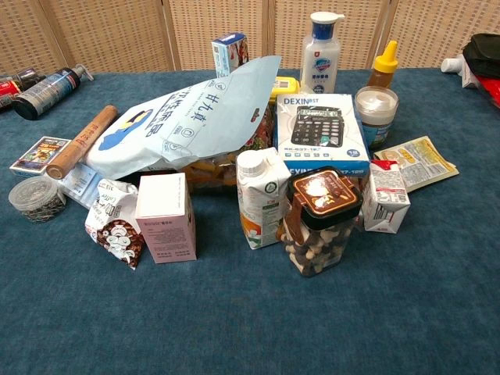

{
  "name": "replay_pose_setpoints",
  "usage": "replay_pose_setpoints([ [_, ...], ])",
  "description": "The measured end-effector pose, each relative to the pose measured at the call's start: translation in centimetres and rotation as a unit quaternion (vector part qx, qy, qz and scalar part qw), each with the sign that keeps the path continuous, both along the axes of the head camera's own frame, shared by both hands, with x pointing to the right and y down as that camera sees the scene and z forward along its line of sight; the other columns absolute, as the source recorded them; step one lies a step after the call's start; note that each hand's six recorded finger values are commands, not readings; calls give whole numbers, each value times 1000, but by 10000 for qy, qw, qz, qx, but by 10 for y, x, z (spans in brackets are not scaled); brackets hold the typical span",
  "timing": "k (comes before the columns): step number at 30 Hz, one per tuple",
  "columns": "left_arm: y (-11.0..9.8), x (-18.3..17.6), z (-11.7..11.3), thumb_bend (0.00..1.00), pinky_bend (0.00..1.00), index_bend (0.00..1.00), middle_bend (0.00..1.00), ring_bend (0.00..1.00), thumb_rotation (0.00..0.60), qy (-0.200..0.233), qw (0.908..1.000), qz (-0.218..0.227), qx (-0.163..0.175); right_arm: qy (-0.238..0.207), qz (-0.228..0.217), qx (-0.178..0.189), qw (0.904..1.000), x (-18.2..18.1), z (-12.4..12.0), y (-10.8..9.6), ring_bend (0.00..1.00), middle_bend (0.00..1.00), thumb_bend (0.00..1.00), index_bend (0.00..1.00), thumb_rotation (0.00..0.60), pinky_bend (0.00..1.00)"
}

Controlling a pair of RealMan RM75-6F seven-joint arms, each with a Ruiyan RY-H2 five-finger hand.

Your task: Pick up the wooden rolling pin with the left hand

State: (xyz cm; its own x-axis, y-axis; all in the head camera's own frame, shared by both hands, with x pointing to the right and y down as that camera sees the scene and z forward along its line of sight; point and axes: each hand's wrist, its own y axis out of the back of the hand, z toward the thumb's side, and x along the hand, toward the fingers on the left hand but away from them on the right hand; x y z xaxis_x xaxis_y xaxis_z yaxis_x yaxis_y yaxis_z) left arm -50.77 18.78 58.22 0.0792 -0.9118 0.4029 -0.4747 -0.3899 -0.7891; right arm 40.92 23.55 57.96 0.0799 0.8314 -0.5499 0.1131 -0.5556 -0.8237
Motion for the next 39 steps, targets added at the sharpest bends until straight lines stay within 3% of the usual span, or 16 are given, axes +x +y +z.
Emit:
replay_pose_setpoints([
  [6,-1,2,1,0,0,2,0,0,600,-93,9999,103,38,-15,6,18,10000,2,-1,0,0,0,0,0,599,0],
  [9,-5,4,1,0,0,55,0,0,600,-130,9994,217,216,-22,39,21,10000,3,-1,0,0,0,0,0,599,0],
  [18,-44,0,19,0,55,193,4,14,600,-783,9882,1246,427,88,103,-29,9999,3,6,-6,0,0,0,0,598,0],
  [24,-71,8,44,0,91,158,0,13,600,-1332,9672,2137,350,217,120,-94,9996,4,14,-6,0,0,0,0,599,0],
  [28,-79,23,68,0,97,113,0,0,600,-1595,9470,2780,194,276,168,-92,9994,6,15,-8,0,0,0,0,598,0],
  [34,-88,61,98,1,95,107,0,0,600,-1708,9191,3549,90,315,232,-96,9992,10,17,-9,0,0,0,0,599,0],
  [39,-97,83,108,0,101,114,0,0,600,-1811,9042,3864,182,326,264,-99,9991,12,17,-10,0,0,0,0,599,0],
])
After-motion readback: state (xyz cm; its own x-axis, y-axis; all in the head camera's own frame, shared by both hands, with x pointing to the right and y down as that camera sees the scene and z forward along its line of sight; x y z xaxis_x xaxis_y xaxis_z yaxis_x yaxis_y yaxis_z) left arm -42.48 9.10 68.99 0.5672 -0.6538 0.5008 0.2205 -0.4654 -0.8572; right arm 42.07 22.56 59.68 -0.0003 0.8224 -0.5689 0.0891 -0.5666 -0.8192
